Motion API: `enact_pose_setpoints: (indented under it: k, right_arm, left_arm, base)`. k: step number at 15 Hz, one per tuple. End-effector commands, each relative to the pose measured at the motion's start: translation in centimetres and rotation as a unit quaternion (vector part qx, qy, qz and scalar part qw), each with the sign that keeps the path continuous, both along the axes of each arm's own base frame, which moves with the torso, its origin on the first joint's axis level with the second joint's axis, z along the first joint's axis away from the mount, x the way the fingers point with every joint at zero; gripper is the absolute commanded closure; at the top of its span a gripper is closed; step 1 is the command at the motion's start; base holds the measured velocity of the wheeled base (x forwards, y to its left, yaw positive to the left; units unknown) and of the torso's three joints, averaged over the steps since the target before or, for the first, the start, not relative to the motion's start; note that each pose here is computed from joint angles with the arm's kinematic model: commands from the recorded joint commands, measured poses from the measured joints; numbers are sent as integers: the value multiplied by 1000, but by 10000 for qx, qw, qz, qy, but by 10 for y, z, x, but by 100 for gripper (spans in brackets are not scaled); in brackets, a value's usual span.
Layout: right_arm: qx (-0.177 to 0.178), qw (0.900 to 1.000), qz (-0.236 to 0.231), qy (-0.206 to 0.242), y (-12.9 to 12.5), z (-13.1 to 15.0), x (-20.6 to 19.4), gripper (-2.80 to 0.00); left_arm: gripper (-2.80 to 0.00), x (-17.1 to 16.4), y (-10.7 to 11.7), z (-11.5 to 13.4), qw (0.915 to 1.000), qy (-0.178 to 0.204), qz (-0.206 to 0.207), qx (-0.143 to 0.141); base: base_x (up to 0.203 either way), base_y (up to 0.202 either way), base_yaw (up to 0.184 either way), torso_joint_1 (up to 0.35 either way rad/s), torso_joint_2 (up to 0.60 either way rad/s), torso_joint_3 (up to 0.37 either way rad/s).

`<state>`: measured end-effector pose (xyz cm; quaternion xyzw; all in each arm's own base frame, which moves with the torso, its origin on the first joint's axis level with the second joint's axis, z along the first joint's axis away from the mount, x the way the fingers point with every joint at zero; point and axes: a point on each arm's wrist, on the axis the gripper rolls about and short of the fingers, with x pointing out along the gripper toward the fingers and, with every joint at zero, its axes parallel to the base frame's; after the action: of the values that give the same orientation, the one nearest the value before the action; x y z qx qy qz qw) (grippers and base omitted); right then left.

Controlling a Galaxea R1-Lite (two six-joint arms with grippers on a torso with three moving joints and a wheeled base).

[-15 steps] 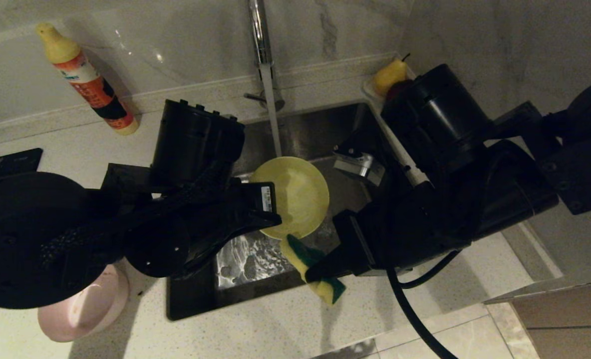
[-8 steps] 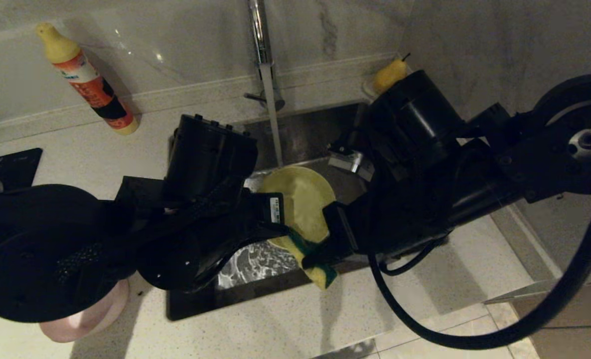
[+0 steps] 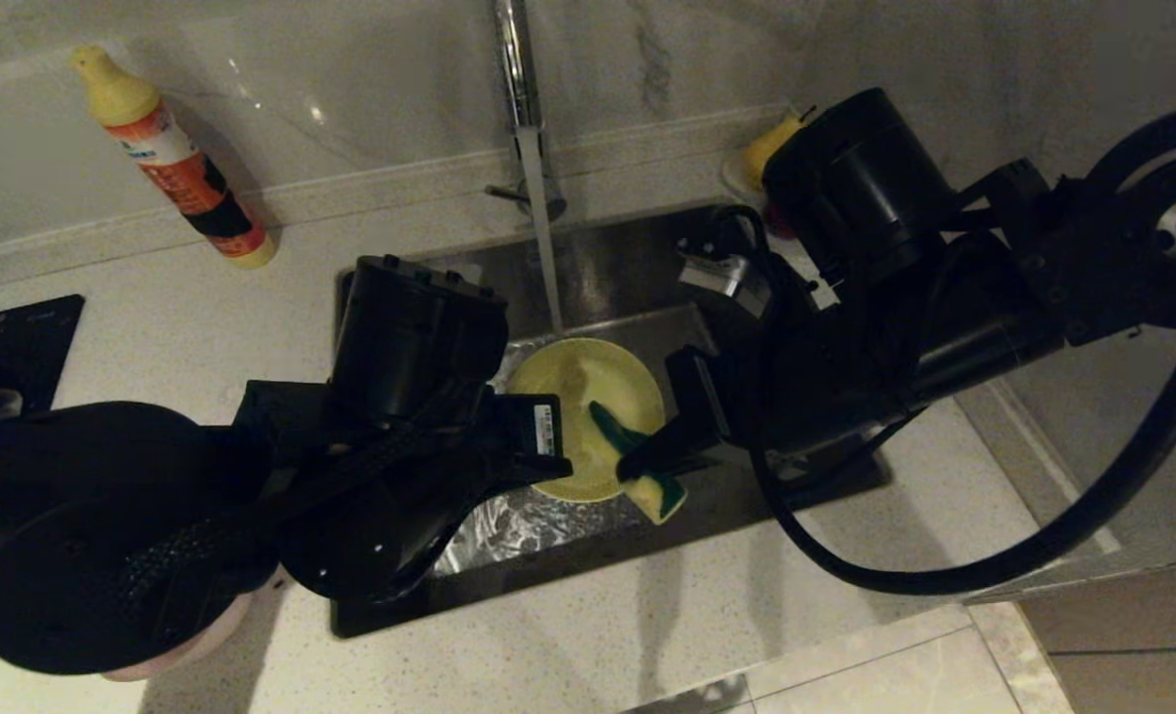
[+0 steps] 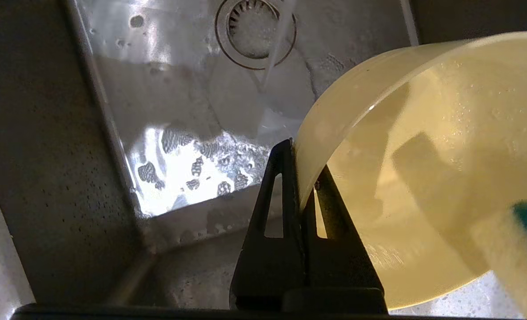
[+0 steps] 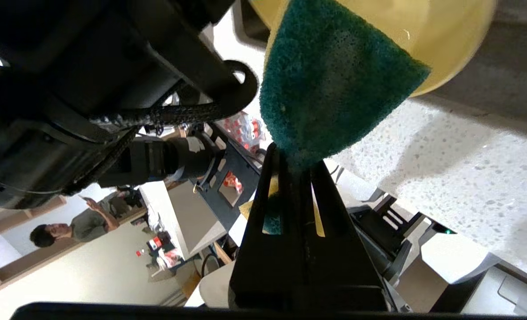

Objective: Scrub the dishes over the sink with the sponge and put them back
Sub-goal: Wipe the bowl

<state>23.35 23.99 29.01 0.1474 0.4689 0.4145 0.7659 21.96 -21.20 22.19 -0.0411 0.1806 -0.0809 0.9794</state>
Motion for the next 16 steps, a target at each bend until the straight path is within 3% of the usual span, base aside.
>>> enact_pose_setpoints:
  k: [1,7,16]
  right_arm:
    - [6,10000,-16,19,0,0,2,0]
    - [-100,9999,-19,121,11,-14,14,0]
    - [-75,9999,13,100,24,-18,24,0]
  left_arm:
    - [0,-6,0,3,10000,-35,-52,-41]
    - [0,-23,0,-9,9995,113,-264,114]
    - [0,-27,4,-4,9995,76,-312,40]
  base:
    - [0,0,0,0,0,0]
    - [0,0,0,0,0,0]
    - [0,0,0,0,0,0]
